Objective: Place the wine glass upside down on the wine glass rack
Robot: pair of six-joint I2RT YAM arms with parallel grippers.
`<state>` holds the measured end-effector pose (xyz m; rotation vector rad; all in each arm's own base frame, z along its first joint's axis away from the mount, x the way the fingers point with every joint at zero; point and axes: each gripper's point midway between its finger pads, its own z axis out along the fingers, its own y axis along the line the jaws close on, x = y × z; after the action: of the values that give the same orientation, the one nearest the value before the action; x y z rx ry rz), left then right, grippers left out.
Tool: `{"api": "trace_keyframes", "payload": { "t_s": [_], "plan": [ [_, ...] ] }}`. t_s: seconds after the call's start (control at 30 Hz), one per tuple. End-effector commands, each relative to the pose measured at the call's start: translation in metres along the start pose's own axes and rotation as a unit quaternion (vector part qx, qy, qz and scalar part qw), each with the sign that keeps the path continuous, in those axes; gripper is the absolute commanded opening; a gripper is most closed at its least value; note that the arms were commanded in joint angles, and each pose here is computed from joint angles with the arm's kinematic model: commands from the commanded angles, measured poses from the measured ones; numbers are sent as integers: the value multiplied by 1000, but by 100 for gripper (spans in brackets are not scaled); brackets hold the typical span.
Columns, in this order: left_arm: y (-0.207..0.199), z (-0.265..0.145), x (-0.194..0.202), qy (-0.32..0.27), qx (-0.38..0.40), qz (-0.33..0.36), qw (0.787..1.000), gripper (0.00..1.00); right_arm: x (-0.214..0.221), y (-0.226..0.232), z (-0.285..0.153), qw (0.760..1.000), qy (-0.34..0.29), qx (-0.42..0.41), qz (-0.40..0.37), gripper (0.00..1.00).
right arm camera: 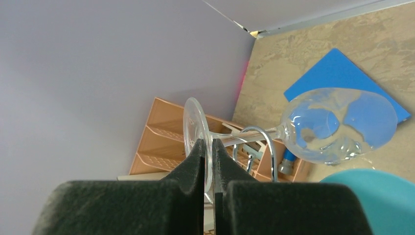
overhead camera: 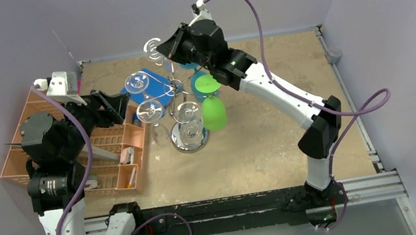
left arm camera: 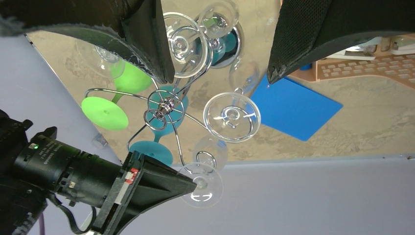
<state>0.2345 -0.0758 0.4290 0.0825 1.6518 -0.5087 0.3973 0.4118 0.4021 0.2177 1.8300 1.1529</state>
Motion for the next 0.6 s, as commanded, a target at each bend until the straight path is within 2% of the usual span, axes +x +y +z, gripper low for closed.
{"api": "trace_keyframes", "payload": {
  "t_s": [0.0,0.57],
  "plan": [
    [-4,2,-5,-11,14,0,1000,69,-26,33,-4,998,-33,-51,-11,0],
    [-5,5,-5,-11,20,-2,1000,69,-19,29,-1,999,-18,-47,-14,0]
  ]
}}
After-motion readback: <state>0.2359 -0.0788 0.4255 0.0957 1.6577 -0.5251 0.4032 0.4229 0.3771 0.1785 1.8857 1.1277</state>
